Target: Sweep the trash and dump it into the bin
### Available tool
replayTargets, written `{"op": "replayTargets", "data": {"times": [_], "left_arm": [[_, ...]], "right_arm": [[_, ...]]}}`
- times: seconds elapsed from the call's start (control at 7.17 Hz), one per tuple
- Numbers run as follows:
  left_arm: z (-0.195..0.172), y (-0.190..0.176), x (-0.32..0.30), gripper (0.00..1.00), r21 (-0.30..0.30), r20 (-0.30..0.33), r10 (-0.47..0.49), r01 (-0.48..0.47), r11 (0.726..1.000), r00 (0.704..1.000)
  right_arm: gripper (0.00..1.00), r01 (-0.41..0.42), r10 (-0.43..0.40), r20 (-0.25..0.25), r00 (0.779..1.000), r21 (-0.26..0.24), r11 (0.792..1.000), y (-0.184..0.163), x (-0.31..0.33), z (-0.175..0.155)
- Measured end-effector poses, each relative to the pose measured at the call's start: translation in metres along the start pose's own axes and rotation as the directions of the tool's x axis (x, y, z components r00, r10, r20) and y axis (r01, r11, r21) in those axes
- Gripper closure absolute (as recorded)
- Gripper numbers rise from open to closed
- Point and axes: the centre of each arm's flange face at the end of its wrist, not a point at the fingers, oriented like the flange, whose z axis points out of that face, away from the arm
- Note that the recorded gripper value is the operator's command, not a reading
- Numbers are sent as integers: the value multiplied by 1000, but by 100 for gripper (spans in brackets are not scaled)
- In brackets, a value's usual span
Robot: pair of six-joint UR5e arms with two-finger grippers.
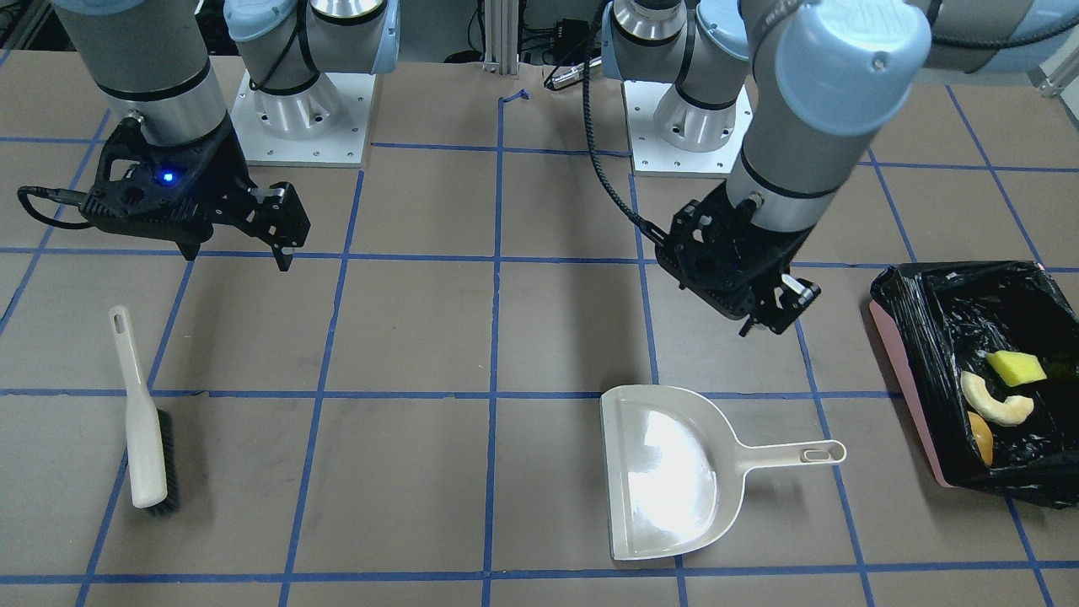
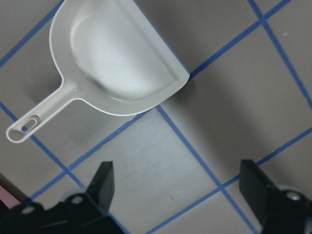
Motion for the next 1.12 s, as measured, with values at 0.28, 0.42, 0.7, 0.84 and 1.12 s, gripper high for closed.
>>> {"op": "replayTargets", "data": {"times": [0.28,0.42,0.7,0.84,1.12], "left_arm": [[-31,38,-16,0,1,-2,-196,196,981,981],[-37,53,-22,0,-5,-4,-286,286,958,958],[-36,67,-22,0,2,0,-404,404,915,915],[-36,72,-20,0,5,9,-420,420,908,908],[-35,81,-21,0,5,53,-430,430,903,901]], "right_arm": [[0,-1,1,1,1000,2,1000,0,0,-1],[0,-2,2,1,1000,3,1000,0,0,-1],[0,-7,7,4,1000,2,1000,0,0,-1],[0,-8,8,4,1000,0,1000,0,0,-1],[0,-16,16,4,1000,0,1000,1,0,-1]]}}
